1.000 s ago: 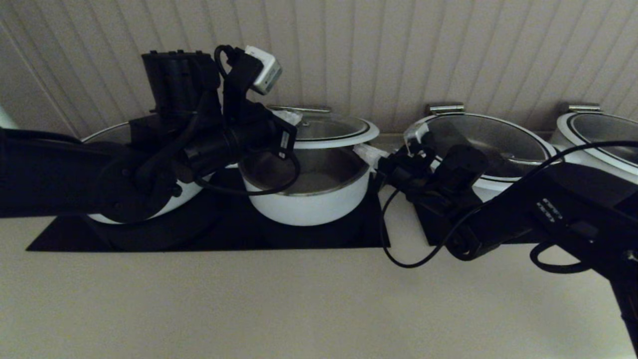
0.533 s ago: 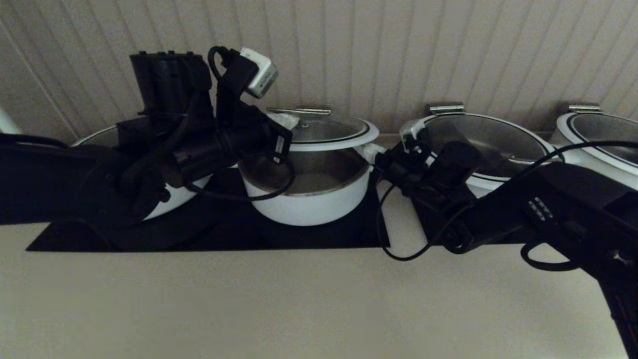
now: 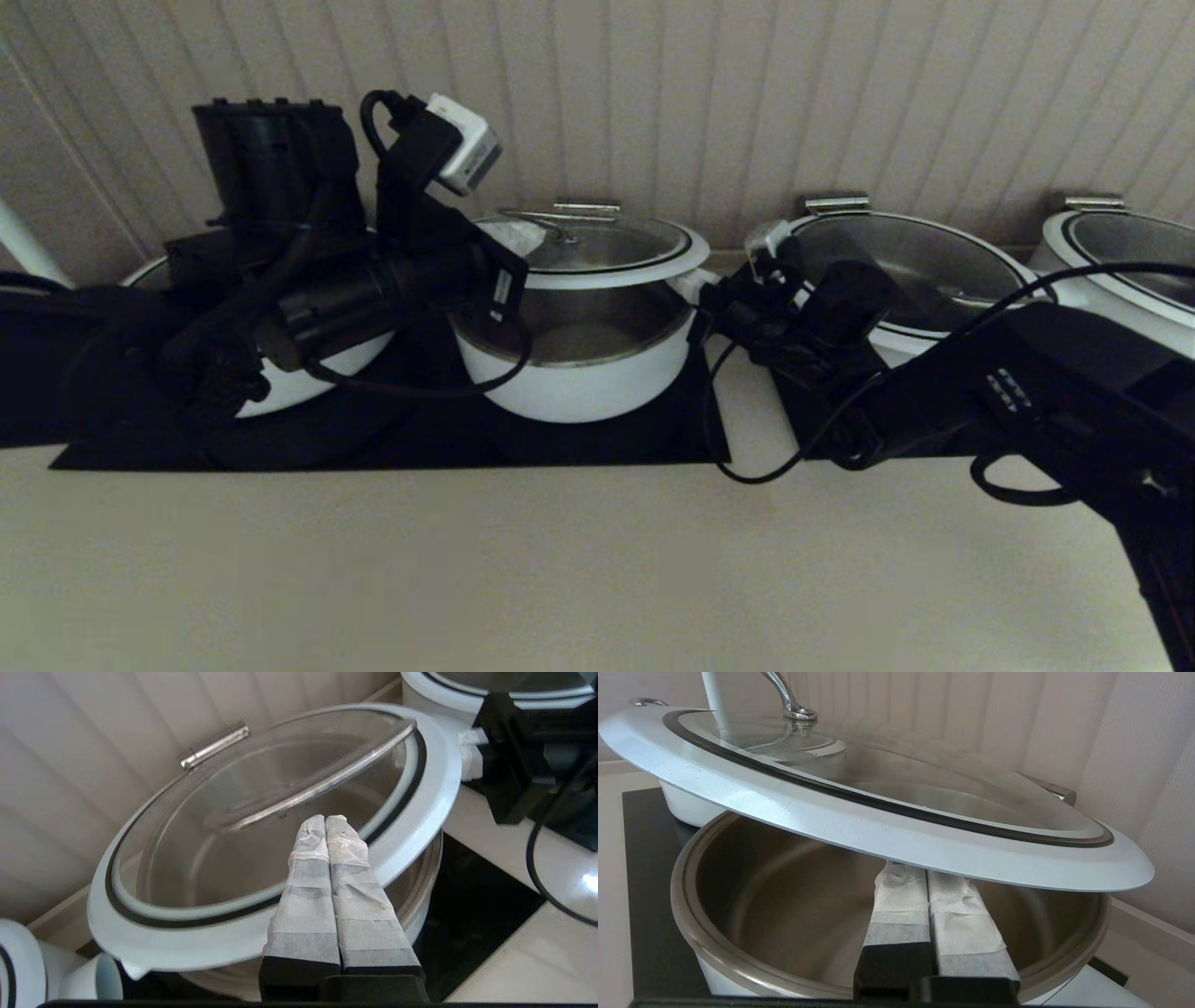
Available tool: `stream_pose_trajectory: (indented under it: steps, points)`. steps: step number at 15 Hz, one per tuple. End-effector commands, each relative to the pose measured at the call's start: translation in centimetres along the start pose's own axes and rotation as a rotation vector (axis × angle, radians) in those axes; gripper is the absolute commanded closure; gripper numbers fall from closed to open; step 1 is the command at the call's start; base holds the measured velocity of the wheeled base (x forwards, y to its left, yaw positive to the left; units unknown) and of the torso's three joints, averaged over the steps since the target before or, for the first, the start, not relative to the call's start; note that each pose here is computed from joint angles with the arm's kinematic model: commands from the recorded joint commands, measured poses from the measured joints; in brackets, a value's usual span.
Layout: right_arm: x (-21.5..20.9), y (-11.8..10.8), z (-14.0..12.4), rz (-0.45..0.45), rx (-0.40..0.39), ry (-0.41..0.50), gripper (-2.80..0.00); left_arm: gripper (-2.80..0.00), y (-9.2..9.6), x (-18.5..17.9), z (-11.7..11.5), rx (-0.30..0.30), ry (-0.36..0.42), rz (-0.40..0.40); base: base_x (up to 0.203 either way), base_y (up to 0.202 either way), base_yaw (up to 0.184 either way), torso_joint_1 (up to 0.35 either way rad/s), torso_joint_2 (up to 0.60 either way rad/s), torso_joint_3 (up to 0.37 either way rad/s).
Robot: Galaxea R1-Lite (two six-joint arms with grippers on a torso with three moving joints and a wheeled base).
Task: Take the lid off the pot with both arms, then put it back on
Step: Hold the pot lid with the right arm
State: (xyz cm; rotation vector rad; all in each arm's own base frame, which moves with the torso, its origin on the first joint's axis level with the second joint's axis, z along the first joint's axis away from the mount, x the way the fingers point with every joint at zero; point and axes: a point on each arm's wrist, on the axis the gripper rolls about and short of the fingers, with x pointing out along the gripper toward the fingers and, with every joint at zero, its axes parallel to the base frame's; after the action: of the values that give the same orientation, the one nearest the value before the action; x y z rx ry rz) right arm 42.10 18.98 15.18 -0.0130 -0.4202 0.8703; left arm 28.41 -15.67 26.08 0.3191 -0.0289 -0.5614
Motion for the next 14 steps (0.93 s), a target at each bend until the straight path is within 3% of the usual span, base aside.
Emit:
stream_pose_trajectory:
  steps: [1, 3, 14]
  points:
    - [0.0, 0.0, 0.3, 0.003, -0.005, -0.012, 0.00, 0.00, 0.1, -0.9, 0.4, 0.001, 0.014, 0.000, 0.000, 0.000, 0.000, 0.000, 0.00, 0.000]
    - [0.0, 0.0, 0.3, 0.003, -0.007, -0.012, 0.00, 0.00, 0.2, -1.3, 0.6, 0.001, 0.015, 0.001, 0.000, 0.000, 0.000, 0.000, 0.00, 0.000]
    - [0.3, -0.4, 1.0, -0.001, -0.022, -0.038, 0.00, 0.00, -0.7, -7.1, -1.0, -0.018, 0.199, -0.055, 0.000, 0.000, 0.000, 0.000, 0.00, 0.000]
